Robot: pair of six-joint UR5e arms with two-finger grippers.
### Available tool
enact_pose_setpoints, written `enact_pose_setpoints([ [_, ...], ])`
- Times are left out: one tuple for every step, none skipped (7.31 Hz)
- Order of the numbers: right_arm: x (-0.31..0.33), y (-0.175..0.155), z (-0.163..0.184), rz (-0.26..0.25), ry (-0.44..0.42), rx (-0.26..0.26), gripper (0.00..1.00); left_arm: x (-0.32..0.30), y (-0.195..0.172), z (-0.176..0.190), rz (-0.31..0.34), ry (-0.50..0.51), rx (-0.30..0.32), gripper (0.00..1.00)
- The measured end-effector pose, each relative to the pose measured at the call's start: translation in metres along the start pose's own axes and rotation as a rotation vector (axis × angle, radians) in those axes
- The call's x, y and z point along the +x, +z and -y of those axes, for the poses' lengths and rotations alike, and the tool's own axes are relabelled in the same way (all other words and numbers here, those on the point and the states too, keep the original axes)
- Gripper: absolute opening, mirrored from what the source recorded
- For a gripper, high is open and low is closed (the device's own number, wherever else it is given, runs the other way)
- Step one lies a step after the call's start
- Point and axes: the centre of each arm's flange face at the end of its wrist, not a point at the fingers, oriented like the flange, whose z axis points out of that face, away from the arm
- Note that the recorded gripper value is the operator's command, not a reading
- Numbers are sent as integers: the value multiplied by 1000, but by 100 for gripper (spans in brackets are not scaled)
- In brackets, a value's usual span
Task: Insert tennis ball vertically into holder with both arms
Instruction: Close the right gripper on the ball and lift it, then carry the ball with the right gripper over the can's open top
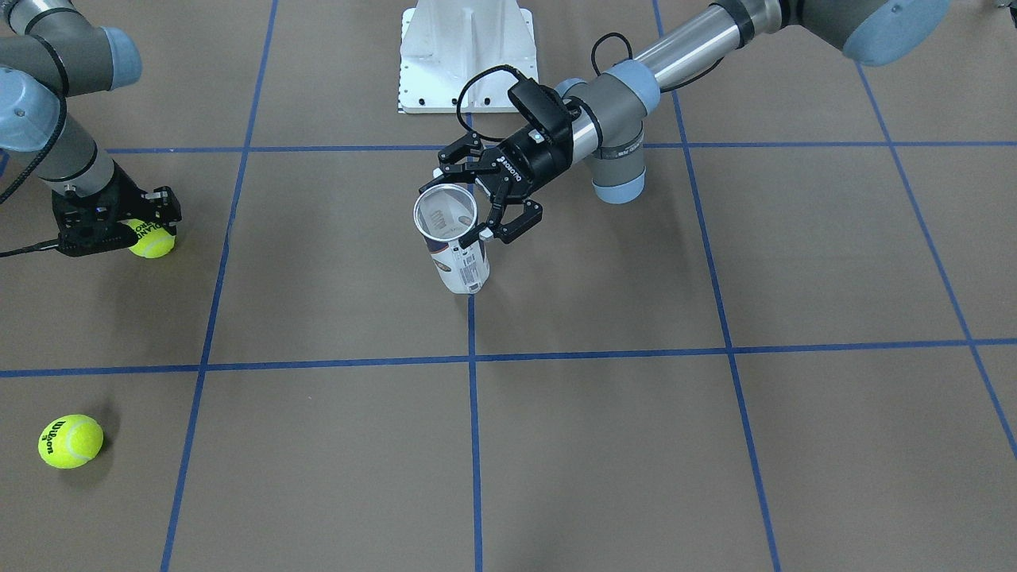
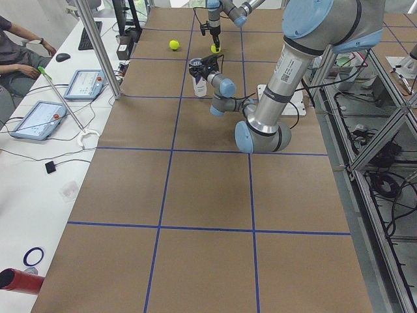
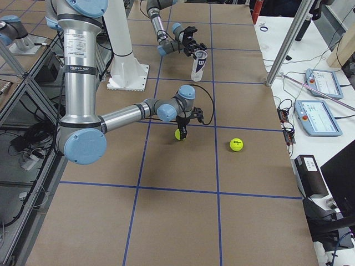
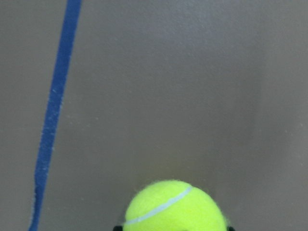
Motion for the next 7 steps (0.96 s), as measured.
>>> enact_pose_setpoints([
  [-5, -12, 12, 22, 6, 19, 0, 5, -2, -6, 3, -13, 9, 86],
  [-6, -28, 25, 53, 19, 37, 0, 8, -3, -9, 7, -23, 19, 86],
  [-9, -46, 38, 88, 32, 56, 0, 11, -4, -11, 8, -29, 25, 86],
  [-20, -64, 53, 123, 67, 77, 0, 15, -4, -12, 7, -36, 28, 87],
  [-41, -87, 71, 167, 125, 87, 0, 17, -5, -13, 9, -40, 30, 87],
  [-66, -119, 90, 208, 173, 87, 0, 20, -5, -15, 9, -44, 31, 87],
  [-89, -149, 103, 232, 201, 84, 0, 24, -6, -18, 10, -49, 29, 87],
])
